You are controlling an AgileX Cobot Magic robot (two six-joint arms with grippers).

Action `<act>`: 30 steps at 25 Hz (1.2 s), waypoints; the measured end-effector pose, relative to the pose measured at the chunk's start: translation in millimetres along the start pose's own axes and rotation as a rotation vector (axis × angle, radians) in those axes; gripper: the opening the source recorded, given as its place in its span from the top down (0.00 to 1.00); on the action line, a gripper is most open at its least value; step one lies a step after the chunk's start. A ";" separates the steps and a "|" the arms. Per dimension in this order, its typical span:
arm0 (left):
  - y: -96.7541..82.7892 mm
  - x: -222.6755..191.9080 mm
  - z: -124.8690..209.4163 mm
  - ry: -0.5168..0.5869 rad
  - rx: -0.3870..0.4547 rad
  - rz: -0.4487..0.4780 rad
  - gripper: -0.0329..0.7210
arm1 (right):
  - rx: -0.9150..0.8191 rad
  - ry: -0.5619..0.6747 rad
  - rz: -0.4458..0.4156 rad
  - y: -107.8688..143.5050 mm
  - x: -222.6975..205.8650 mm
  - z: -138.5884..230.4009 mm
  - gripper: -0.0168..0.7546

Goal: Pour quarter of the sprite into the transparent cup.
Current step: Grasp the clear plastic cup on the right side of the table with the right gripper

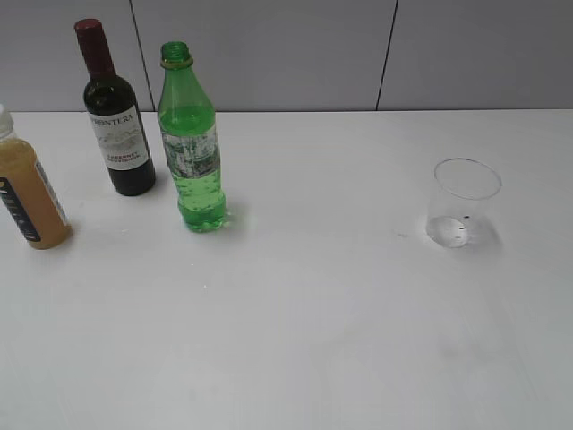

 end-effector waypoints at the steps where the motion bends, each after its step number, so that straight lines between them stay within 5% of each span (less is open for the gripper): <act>1: 0.0 0.0 0.0 0.000 0.000 0.000 0.65 | 0.000 0.000 0.005 -0.7 -2.8 0.2 0.21; 20: 0.0 0.0 0.0 0.000 0.000 0.000 0.65 | -0.017 -0.050 0.086 -11.6 -45.5 0.9 0.21; 30: 0.0 0.0 0.0 0.000 0.000 0.000 0.65 | 0.046 -0.010 -0.055 28.2 -79.4 21.5 0.21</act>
Point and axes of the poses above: a point on each arm's last joint axis where the gripper is mounted, x pointing back along that axis away from the gripper, y along the wrist's bending axis when the last joint is at zero, z = x × y, the point moved 4 cm from there along -x, pointing out along that axis toward the gripper, and after that the axes turned 2 degrees about -x, right-handed, at the moved point
